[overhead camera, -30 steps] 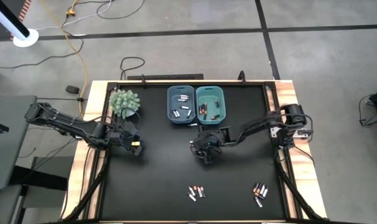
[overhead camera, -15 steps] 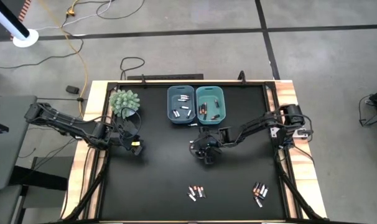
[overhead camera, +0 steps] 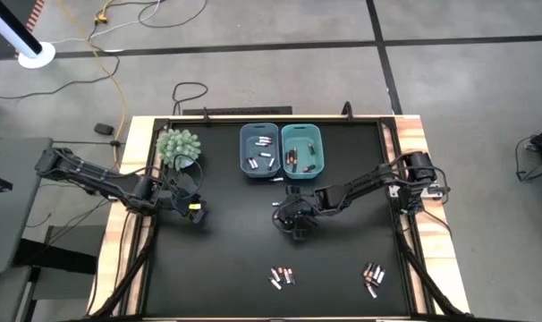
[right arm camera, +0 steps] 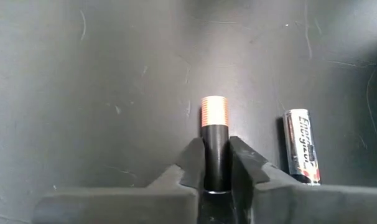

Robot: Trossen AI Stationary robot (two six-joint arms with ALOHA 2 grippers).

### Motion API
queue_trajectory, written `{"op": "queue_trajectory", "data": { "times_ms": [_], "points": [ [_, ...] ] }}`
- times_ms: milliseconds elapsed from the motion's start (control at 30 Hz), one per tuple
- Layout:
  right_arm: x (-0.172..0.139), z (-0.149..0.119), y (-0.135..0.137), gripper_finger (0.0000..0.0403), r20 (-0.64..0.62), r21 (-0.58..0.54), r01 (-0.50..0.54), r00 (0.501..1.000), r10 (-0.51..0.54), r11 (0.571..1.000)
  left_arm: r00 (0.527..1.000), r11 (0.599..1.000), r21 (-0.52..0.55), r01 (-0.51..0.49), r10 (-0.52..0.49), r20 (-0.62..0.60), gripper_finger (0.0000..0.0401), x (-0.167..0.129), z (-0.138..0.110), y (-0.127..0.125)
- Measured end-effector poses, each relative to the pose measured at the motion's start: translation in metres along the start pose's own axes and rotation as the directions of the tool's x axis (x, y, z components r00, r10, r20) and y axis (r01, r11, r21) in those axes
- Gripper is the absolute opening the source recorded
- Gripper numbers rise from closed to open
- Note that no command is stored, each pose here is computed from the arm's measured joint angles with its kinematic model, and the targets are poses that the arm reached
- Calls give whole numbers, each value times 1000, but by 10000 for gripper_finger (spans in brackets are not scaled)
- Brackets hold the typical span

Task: Sort batteries
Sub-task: Put the black battery into the green bin

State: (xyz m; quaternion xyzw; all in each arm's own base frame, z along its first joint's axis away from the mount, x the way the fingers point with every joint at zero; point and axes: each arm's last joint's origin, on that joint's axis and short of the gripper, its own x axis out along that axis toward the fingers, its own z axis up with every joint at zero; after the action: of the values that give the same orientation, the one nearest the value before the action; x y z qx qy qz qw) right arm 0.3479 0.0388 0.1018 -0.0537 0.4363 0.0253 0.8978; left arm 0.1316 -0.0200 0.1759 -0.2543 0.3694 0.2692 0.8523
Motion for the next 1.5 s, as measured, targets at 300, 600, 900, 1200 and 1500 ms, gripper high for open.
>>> {"op": "queue_trajectory", "data": {
  "times_ms": [300, 600, 900, 1200, 1500],
  "points": [
    [-8, 6, 6, 52, 33, -11, -7, 999, 7, 1000, 1000, 1000, 0, 0, 0, 0, 148, 0, 0, 0],
    [-47, 27, 7, 54, 146, 41, -32, 989, 26, 999, 1000, 1000, 0, 1, -1, 0, 148, 0, 0, 0],
    [-90, 41, 2, 54, 218, 130, 49, 973, -77, 990, 1000, 1000, 0, 1, -1, 0, 148, 0, 0, 0],
    [-144, 49, -25, 54, 297, 297, 205, 908, -294, 933, 1000, 1000, -1, 1, -1, 0, 148, 0, 0, 0],
    [-194, 65, -87, 54, 308, 508, 282, 823, -478, 814, 1000, 1000, -20, 8, -7, 4, 148, 0, 0, -1]
  ]
}}
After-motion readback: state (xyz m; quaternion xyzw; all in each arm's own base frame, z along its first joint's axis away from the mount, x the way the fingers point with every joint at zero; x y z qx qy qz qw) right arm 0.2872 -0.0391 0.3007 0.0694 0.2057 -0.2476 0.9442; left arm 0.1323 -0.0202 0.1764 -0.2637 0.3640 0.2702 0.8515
